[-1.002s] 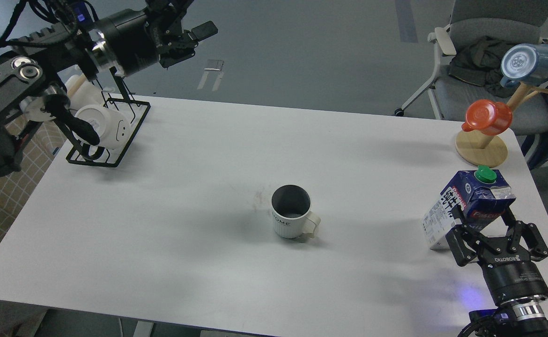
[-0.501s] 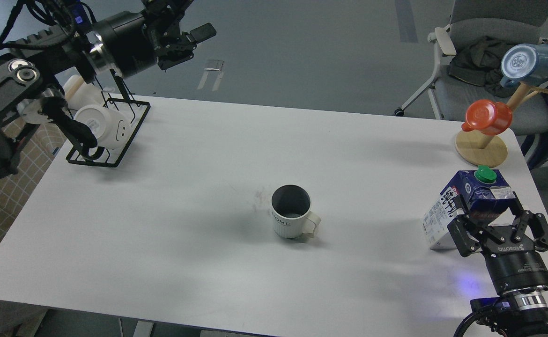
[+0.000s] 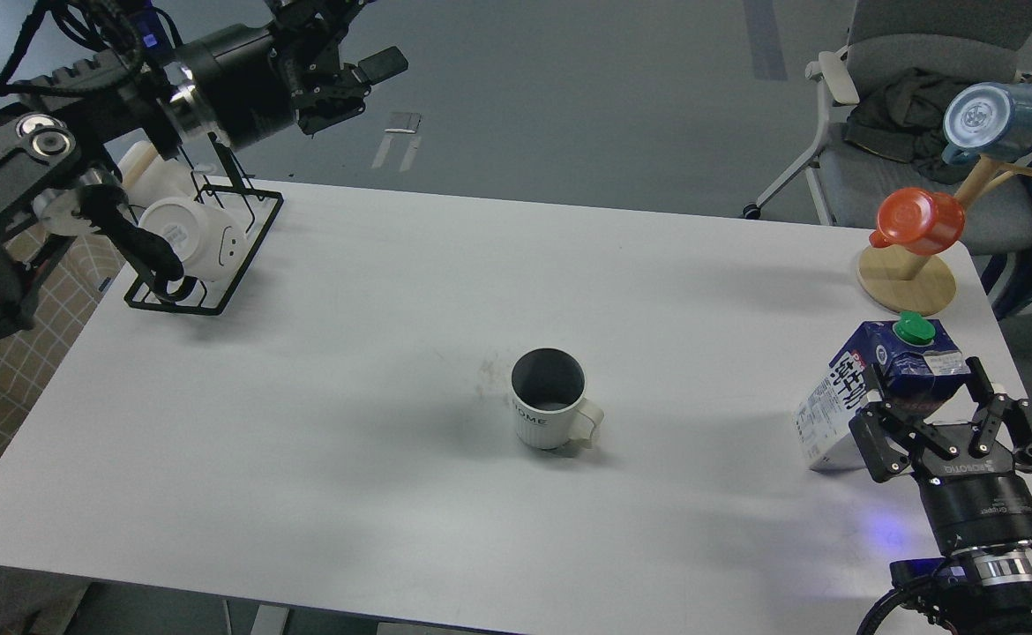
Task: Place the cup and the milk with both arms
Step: 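Bring the right gripper to the milk carton and close around it, then move the milk carton with the right gripper beside the white mug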
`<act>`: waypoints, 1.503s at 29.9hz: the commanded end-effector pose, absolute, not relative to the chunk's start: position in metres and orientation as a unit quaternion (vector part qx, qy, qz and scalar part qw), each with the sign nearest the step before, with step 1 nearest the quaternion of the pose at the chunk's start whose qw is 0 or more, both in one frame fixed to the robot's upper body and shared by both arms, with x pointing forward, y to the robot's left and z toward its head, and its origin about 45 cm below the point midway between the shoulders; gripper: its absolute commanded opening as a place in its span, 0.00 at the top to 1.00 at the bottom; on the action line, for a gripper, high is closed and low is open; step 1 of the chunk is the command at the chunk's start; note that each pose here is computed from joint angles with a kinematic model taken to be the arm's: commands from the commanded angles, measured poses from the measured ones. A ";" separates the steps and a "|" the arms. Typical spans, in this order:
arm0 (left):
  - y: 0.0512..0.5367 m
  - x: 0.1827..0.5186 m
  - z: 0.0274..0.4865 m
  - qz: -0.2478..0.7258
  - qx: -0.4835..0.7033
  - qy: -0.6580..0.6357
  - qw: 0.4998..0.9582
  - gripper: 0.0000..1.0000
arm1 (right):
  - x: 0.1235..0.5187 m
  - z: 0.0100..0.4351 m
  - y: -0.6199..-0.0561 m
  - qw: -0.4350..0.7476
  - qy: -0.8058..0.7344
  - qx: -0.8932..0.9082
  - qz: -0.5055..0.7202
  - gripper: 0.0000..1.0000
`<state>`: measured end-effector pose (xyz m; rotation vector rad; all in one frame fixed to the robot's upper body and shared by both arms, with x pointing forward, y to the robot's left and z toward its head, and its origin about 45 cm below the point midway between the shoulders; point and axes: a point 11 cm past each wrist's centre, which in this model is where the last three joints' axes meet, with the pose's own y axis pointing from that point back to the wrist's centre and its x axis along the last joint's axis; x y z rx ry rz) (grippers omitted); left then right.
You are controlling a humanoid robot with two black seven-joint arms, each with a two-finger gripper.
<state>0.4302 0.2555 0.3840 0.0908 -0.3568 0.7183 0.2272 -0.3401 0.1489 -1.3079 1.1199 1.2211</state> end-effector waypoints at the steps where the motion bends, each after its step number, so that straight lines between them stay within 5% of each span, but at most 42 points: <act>1: 0.255 0.430 0.383 0.349 0.045 -0.173 0.920 0.02 | 0.226 0.152 -0.339 0.503 0.450 -0.553 0.489 0.01; 9: 0.256 0.430 0.384 0.350 0.044 -0.174 0.920 0.02 | 0.225 0.141 -0.336 0.491 0.455 -0.538 0.511 0.00; 15: 0.255 0.430 0.382 0.349 0.045 -0.172 0.920 0.02 | 0.224 0.136 -0.337 0.482 0.466 -0.528 0.522 0.10; 19: 0.255 0.430 0.380 0.349 0.047 -0.170 0.920 0.02 | 0.223 0.136 -0.338 0.485 0.467 -0.528 0.518 0.41; 20: 0.255 0.430 0.381 0.349 0.046 -0.171 0.920 0.02 | 0.223 0.136 -0.338 0.486 0.466 -0.528 0.517 0.68; 22: 0.255 0.430 0.381 0.349 0.046 -0.171 0.920 0.02 | 0.225 0.137 -0.338 0.486 0.466 -0.529 0.517 0.79; 33: 0.256 0.430 0.381 0.349 0.046 -0.171 0.920 0.02 | 0.220 0.141 -0.329 0.495 0.446 -0.547 0.507 0.77; 45: 0.254 0.428 0.370 0.346 0.053 -0.160 0.923 0.02 | 0.233 0.138 -0.252 0.475 0.366 -0.562 0.569 0.76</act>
